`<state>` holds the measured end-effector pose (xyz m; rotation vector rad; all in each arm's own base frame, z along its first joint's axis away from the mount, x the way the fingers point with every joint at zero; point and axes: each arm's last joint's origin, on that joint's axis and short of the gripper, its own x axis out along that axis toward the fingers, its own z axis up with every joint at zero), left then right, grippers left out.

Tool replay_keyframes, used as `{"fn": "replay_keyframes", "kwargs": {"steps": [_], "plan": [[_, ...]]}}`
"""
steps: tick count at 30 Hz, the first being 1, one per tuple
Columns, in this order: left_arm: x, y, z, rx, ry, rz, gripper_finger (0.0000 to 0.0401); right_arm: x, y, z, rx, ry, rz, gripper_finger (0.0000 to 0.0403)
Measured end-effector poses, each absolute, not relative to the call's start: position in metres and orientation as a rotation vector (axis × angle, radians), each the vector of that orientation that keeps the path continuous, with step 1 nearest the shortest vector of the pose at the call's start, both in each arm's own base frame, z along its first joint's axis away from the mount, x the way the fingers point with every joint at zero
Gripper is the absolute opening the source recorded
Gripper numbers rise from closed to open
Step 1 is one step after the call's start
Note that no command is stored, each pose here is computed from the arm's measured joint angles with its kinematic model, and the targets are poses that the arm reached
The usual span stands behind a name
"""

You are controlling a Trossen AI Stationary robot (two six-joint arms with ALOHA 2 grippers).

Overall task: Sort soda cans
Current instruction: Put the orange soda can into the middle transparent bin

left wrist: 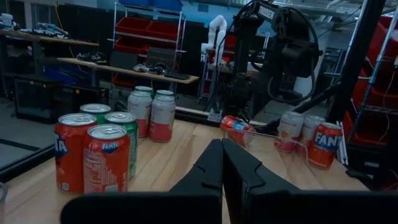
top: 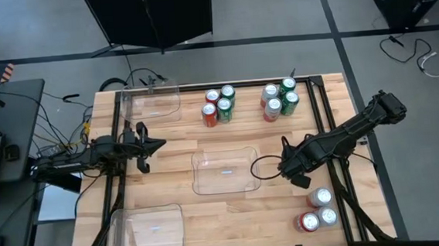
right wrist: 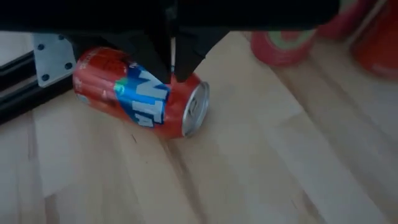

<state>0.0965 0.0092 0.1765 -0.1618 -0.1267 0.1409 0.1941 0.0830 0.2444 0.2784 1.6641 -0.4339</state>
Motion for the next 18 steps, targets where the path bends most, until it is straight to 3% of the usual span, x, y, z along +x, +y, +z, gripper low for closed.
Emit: {"fn": "replay_keyframes", "kwargs": {"steps": [4, 9, 14, 18], "plan": [[0.097, 0.009, 0.176, -0.162, -0.121, 0.142, 0.0002, 0.194, 0.085, 0.244, 0.199, 1.725, -0.274, 0.0069], [0.097, 0.009, 0.174, -0.162, -0.102, 0.143, 0.0002, 0.190, 0.085, 0.236, 0.041, 1.768, -0.113, 0.0175], [0.097, 0.009, 0.173, -0.162, -0.089, 0.144, 0.0002, 0.183, 0.081, 0.220, -0.104, 1.790, -0.065, 0.0276], [0.097, 0.009, 0.173, -0.162, -0.089, 0.144, 0.0002, 0.180, 0.080, 0.205, -0.160, 1.790, -0.005, 0.0327]]}}
